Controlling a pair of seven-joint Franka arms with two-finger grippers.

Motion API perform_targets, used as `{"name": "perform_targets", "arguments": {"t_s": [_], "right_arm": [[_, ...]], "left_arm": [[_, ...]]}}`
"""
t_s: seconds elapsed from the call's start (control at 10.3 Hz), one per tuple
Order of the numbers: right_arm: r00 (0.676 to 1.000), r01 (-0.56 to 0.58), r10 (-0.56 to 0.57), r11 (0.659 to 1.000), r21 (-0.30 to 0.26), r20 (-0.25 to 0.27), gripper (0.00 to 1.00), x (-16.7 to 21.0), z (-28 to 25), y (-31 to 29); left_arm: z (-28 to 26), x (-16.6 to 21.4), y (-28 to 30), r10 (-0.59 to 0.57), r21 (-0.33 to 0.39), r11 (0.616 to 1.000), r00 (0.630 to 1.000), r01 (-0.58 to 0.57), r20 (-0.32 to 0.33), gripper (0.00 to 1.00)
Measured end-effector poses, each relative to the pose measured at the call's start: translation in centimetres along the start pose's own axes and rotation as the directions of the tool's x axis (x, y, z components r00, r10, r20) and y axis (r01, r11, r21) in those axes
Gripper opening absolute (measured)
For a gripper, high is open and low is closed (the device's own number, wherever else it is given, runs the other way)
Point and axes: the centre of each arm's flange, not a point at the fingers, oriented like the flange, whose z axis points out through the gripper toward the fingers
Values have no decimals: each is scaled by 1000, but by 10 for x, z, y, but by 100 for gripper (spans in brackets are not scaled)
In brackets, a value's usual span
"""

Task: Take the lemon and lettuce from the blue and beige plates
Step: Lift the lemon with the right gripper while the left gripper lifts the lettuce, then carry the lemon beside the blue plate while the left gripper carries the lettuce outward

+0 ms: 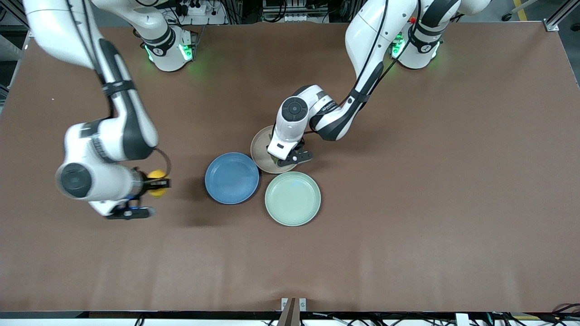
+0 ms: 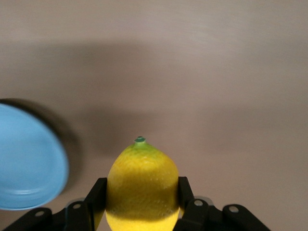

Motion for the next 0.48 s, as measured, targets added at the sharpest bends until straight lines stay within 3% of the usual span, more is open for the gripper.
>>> {"name": "perform_targets", "arguments": {"t_s": [0.1, 0.19, 0.48], "right_arm": [[1000, -11, 10, 1000, 9, 22, 64, 0, 11, 27], [999, -20, 19, 1000, 17, 44, 64, -1, 29, 49], [995, -37, 35, 999, 27, 91, 64, -5, 86, 86]], "left_arm": [[-1, 1, -1, -2, 11, 1000, 1000, 1, 5, 8], [-8, 3, 0, -4, 21, 1000, 1000, 3, 8, 3], [-60, 18, 0, 5, 63, 998, 1000, -4, -13, 4]]}}
